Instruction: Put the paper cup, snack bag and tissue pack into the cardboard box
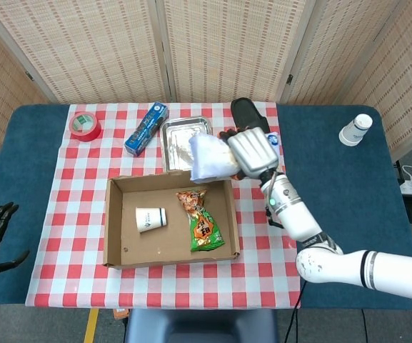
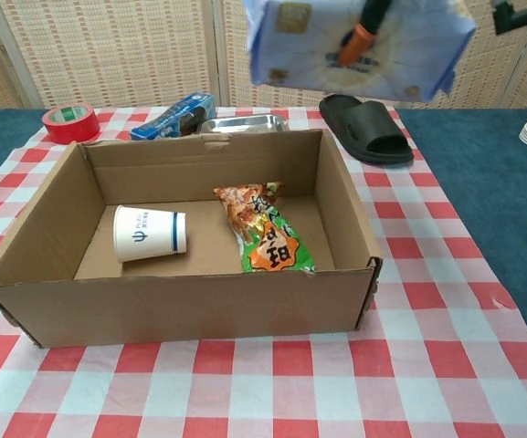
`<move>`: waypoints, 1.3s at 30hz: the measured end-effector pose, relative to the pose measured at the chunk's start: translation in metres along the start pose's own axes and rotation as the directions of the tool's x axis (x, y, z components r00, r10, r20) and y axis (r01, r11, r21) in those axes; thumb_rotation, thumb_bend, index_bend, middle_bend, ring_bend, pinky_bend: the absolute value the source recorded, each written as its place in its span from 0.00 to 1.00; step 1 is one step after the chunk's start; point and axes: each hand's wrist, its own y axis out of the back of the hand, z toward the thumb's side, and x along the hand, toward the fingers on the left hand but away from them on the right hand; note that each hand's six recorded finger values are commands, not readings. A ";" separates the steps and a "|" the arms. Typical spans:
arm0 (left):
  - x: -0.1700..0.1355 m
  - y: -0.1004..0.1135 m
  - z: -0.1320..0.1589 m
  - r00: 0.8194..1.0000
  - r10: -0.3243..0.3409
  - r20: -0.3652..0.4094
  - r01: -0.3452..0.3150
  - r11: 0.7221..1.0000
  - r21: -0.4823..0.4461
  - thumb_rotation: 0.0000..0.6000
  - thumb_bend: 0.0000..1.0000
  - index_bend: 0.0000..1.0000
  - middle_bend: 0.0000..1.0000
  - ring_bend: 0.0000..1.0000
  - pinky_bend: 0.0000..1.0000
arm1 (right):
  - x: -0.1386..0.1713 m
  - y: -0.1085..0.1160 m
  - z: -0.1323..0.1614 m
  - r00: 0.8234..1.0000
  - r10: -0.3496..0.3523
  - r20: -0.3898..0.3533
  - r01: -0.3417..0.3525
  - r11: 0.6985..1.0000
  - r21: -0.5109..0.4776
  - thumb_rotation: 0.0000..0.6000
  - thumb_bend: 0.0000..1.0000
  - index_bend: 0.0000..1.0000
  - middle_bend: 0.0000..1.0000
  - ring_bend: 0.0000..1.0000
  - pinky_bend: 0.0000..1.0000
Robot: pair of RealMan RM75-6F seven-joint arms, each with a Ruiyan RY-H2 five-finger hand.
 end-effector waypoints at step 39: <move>-0.003 0.011 -0.003 1.000 0.023 0.017 -0.022 0.999 -0.047 1.00 0.22 0.00 0.00 0.00 0.00 | 0.010 -0.054 0.112 0.959 0.205 -0.194 -0.241 0.953 -0.185 1.00 0.00 0.00 0.00 0.00 0.00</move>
